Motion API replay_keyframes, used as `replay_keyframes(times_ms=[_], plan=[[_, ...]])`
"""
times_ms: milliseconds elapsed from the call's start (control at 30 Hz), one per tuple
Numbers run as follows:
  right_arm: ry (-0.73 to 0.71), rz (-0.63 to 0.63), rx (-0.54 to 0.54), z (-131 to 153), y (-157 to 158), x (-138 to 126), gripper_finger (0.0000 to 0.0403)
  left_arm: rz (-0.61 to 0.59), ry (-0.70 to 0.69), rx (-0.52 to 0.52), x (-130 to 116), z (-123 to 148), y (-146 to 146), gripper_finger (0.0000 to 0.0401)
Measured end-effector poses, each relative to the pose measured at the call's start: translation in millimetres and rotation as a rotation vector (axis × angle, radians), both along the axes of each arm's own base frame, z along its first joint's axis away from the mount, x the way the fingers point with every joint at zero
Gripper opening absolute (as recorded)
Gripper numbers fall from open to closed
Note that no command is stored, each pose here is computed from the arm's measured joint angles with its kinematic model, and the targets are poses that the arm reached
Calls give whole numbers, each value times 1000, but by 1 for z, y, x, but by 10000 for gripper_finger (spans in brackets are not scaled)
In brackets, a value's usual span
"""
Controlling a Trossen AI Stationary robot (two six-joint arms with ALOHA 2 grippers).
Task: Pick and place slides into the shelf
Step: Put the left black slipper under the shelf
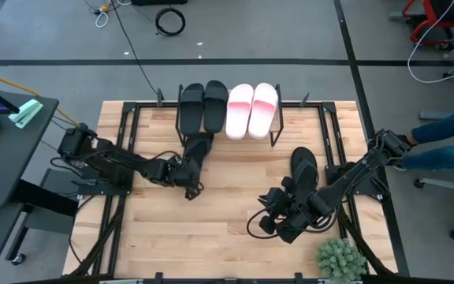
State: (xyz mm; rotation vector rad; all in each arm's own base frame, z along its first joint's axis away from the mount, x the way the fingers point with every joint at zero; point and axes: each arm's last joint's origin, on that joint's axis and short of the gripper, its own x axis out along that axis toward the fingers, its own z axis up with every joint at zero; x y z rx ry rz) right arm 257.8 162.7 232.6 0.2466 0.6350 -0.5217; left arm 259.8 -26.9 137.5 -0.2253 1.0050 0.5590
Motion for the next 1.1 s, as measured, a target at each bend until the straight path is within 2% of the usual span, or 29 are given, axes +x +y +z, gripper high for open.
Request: replay_keyframes(times_ms=[300,800,933,1100], plan=[[4,5,-6,0,0,0,50,101,-107,14,13,6,37,1],[4,6,-7,0,0,0,50,302,-114,28,6,7,95,2],[4,6,-7,0,0,0,50,292,-107,8,5,6,99,2],[4,6,-7,0,0,0,50,208,-130,-42,12,7,74,2]])
